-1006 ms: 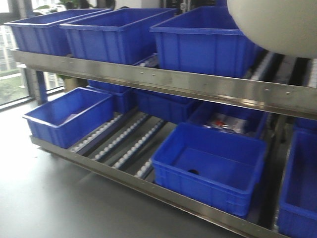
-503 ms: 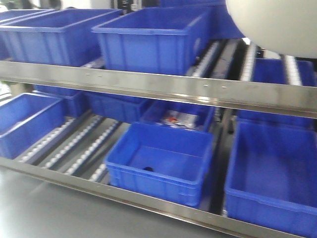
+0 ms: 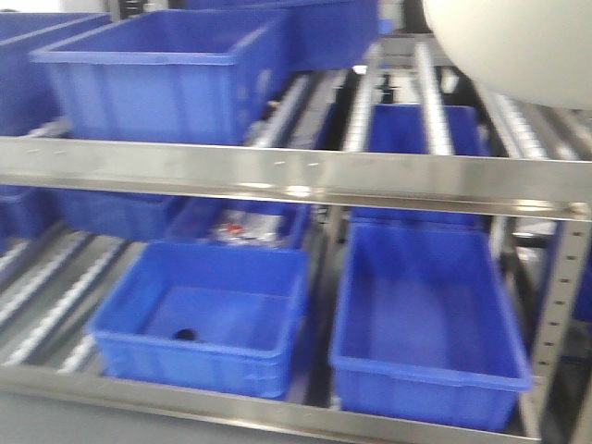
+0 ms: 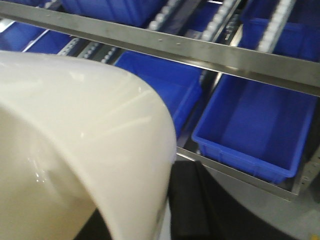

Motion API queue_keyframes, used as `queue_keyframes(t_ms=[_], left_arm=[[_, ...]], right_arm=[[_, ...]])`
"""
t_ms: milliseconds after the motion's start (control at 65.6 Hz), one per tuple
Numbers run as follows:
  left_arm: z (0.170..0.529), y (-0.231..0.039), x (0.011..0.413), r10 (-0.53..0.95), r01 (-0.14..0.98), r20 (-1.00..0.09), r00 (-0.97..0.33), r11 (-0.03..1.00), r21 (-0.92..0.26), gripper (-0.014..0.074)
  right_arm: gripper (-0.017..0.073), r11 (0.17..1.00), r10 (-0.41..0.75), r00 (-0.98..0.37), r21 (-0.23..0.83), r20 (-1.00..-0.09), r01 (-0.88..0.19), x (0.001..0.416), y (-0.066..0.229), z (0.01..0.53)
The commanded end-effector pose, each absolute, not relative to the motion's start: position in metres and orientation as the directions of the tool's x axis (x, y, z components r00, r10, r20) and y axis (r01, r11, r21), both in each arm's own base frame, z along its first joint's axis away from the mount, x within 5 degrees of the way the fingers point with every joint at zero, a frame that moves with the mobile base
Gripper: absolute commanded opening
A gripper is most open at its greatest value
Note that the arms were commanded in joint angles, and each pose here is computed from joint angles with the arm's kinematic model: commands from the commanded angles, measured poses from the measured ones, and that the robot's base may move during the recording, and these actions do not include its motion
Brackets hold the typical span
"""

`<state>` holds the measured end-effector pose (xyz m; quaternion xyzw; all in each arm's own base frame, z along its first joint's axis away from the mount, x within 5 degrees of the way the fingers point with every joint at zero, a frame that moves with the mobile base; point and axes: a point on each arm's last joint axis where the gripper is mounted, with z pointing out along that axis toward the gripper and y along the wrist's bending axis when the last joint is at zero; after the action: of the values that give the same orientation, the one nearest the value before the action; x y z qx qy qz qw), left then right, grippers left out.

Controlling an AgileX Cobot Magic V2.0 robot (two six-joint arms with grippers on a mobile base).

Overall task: Move white bin to right shelf second layer
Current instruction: 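Approach the shelf rack, bringing the held bin near its second layer, then move the held white bin over the second-layer rollers with the right gripper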

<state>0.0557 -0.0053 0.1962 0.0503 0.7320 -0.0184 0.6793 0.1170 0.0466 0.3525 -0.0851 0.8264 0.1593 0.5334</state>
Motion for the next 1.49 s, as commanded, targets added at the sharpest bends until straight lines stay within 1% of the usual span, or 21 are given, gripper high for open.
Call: queue_keyframes(t_ms=[0,1478], left_arm=[[0.1924,-0.0057,0.0563,0.040,0.102,-0.999,-0.009,0.994,0.038,0.0085],[0.1924,-0.0057,0.0563,0.040,0.102,-0.999,-0.009,0.994,0.038,0.0085]], right_arm=[[0.0053,0.931,0.071,-0.303,0.172,-0.950,-0.321,0.1186,0.0459,0.3708],[0.0053,0.931,0.071,-0.303,0.172,-0.950,-0.321,0.1186,0.0459,0.3708]])
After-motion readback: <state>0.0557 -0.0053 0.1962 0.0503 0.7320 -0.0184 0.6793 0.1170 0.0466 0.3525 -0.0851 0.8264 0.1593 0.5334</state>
